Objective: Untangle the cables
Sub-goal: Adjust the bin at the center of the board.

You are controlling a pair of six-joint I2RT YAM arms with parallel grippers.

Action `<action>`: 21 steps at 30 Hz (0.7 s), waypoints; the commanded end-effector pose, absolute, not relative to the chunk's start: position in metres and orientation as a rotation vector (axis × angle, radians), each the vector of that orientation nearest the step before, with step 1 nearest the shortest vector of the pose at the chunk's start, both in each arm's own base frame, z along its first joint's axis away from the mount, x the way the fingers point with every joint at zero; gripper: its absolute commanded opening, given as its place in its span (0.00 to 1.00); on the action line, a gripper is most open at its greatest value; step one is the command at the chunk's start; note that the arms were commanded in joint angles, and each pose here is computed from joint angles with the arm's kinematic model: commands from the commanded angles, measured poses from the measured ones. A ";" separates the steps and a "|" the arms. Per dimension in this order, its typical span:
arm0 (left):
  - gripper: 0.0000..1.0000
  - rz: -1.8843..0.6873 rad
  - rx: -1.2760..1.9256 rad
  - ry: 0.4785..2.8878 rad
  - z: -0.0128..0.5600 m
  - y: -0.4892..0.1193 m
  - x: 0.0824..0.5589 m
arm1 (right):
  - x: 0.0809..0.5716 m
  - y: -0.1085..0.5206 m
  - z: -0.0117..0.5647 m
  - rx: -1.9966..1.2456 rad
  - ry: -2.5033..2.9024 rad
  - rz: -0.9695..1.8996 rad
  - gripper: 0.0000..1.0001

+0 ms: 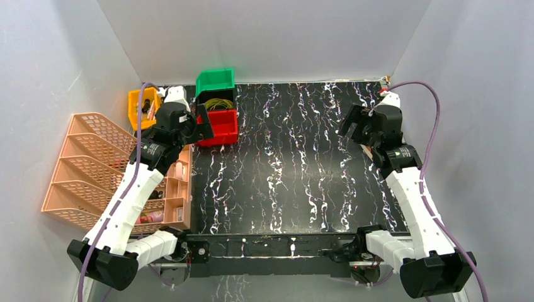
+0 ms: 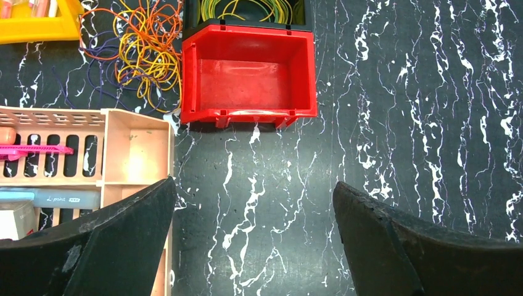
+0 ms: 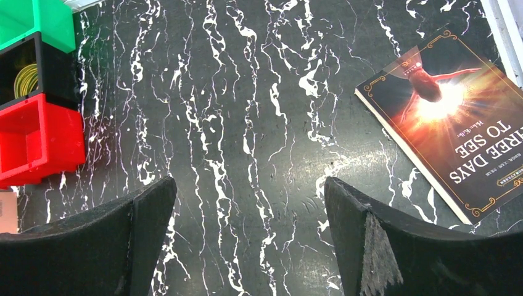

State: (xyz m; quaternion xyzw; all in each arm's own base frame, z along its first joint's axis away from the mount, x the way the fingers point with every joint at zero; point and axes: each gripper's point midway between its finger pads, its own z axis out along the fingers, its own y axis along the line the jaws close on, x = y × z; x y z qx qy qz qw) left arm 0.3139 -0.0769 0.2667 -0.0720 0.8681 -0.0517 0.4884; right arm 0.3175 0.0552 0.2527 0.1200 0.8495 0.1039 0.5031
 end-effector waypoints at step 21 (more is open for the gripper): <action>0.98 0.100 -0.194 2.137 0.300 -0.037 0.360 | 0.309 0.059 0.299 0.229 1.859 0.325 0.98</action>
